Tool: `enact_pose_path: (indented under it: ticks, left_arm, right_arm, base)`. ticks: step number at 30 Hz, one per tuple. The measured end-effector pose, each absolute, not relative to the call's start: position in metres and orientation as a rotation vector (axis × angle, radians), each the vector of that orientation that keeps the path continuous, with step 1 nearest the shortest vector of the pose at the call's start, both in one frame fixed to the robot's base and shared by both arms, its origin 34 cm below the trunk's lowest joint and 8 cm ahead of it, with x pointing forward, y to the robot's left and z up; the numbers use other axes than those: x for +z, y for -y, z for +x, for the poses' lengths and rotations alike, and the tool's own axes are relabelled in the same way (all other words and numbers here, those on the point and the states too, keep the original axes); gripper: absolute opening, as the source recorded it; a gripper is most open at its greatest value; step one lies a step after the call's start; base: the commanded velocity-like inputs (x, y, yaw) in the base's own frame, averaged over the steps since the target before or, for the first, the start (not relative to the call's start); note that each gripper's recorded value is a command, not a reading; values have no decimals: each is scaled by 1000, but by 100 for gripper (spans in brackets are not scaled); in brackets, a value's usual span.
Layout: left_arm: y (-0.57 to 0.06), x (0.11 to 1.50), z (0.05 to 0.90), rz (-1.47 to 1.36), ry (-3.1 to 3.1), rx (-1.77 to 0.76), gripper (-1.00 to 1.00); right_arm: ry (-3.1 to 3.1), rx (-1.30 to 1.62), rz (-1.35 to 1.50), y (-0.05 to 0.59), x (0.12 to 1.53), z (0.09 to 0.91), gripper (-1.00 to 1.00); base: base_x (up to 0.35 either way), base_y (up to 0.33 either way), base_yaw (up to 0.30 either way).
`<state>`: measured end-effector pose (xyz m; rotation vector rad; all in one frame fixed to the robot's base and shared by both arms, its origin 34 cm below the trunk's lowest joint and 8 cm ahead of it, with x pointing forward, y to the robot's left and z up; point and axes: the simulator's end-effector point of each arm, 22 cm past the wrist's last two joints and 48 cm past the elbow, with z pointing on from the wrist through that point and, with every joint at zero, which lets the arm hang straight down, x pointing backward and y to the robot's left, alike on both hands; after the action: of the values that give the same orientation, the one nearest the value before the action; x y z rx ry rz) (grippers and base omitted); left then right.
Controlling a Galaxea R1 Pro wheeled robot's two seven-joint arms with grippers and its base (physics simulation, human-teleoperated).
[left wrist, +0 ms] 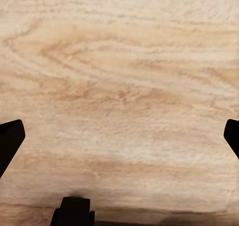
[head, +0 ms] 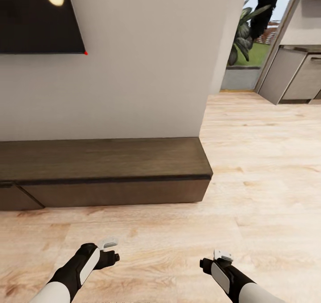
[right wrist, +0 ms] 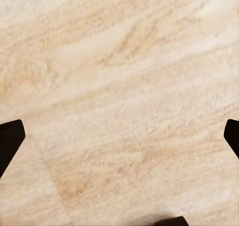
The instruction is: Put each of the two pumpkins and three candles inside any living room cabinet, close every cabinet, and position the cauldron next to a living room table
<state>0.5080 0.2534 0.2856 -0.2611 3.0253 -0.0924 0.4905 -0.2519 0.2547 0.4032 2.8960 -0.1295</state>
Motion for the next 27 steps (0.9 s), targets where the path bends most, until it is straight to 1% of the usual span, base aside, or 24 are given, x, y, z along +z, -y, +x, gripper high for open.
enact_pose_path:
  ticks: [7, 22, 27]
  left_arm:
    - [-253, 285, 508, -261, -3026, -92, 100]
    - [-255, 285, 508, -263, -3026, -90, 100]
    - [-255, 285, 508, -263, -3026, -88, 100]
  right_arm:
    - [-2895, -177, 410, 264, 247, 470, 100]
    - [-2883, -174, 438, 264, 246, 470, 100]
    - [-2883, -172, 437, 263, 247, 470, 100]
  base:
    - [0, 0, 4]
    - [1, 0, 0]
    - [55, 0, 8]
